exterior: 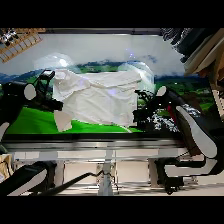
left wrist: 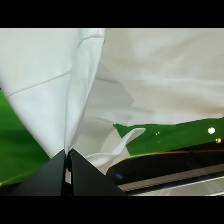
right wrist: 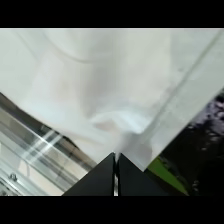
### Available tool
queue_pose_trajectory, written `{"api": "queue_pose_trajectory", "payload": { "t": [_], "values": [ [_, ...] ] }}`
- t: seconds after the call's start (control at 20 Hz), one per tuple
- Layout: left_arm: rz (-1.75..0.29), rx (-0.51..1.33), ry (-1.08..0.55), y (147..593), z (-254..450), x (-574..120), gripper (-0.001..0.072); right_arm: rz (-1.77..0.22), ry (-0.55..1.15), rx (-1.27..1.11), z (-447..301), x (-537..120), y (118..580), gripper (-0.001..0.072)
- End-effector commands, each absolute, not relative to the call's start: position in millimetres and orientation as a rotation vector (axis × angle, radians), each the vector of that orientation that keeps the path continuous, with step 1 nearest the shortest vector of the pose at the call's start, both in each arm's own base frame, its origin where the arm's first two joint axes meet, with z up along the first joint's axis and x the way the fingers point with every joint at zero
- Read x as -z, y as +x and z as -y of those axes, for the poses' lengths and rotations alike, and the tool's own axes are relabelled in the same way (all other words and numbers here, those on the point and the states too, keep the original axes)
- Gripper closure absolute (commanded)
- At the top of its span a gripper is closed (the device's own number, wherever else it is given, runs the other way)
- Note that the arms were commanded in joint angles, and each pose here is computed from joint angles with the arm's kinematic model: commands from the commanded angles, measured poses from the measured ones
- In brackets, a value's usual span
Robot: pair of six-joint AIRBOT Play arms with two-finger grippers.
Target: Fold the clothes and pants, and hang the long-sleeved shirts on hangers.
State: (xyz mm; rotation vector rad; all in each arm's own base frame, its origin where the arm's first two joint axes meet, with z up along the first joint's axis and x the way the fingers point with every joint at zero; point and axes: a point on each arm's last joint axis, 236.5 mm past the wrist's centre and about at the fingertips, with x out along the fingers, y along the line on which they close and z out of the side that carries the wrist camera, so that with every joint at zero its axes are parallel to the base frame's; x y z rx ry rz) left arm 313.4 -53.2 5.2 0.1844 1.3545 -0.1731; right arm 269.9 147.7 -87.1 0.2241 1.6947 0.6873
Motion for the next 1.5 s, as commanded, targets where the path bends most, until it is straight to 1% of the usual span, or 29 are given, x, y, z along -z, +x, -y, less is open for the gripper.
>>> {"api": "queue_pose_trajectory", "payload": {
  "t": [0.0, 0.15, 0.25, 0.35, 0.4, 0.45, 0.5, 0.6, 0.75, 0.8, 0.85, 0.9, 1.0, 1.25, 1.35, 1.45],
  "values": [
    [-1.379, 0.151, 0.241, 310, 35, -5, 0.0699, -1.548, 0.277, -0.569, -121, 65, 302, 0.0698],
    [-1.387, 0.126, 0.199, 311, 7, -4, 0.0699, -1.518, 0.324, -0.510, -98, 59, 310, 0.0698],
    [-1.377, 0.177, 0.099, 312, 6, -5, 0.0699, -1.514, 0.342, -0.544, -107, 57, 310, 0.0696],
    [-1.355, 0.267, -0.012, 313, 23, -9, 0.0699, -1.519, 0.332, -0.561, -115, 57, 307, 0.0683],
    [-1.345, 0.291, -0.027, 314, 28, -10, 0.0699, -1.526, 0.332, -0.564, -116, 57, 306, 0.0598],
    [-1.342, 0.293, -0.023, 315, 27, -10, 0.0699, -1.538, 0.330, -0.552, -113, 58, 304, 0.0493],
    [-1.339, 0.288, -0.024, 315, 26, -10, 0.0699, -1.559, 0.321, -0.511, -104, 62, 302, 0.0472],
    [-1.338, 0.275, -0.035, 316, 21, -10, 0.0699, -1.612, 0.322, -0.445, -88, 71, 292, 0.0472],
    [-1.344, 0.267, -0.045, 314, 17, -10, 0.0699, -1.709, 0.452, -0.461, -92, 83, 257, 0.0470],
    [-1.349, 0.270, -0.049, 313, 18, -10, 0.0699, -1.726, 0.486, -0.484, -96, 85, 247, 0.0457],
    [-1.354, 0.272, -0.049, 312, 19, -10, 0.0699, -1.737, 0.522, -0.496, -99, 87, 241, 0.0350],
    [-1.357, 0.273, -0.050, 311, 19, -10, 0.0699, -1.736, 0.545, -0.512, -103, 87, 237, 0.0306],
    [-1.358, 0.273, -0.049, 311, 19, -10, 0.0699, -1.716, 0.568, -0.505, -106, 91, 239, 0.0307],
    [-1.358, 0.274, -0.050, 311, 19, -10, 0.0699, -1.562, 0.668, -0.442, -114, 93, 278, 0.0316],
    [-1.358, 0.274, -0.050, 311, 19, -10, 0.0699, -1.588, 0.698, -0.420, -115, 96, 276, 0.0316],
    [-1.363, 0.275, -0.050, 310, 19, -10, 0.0699, -1.644, 0.692, -0.411, -113, 102, 265, 0.0316]
  ]
}}
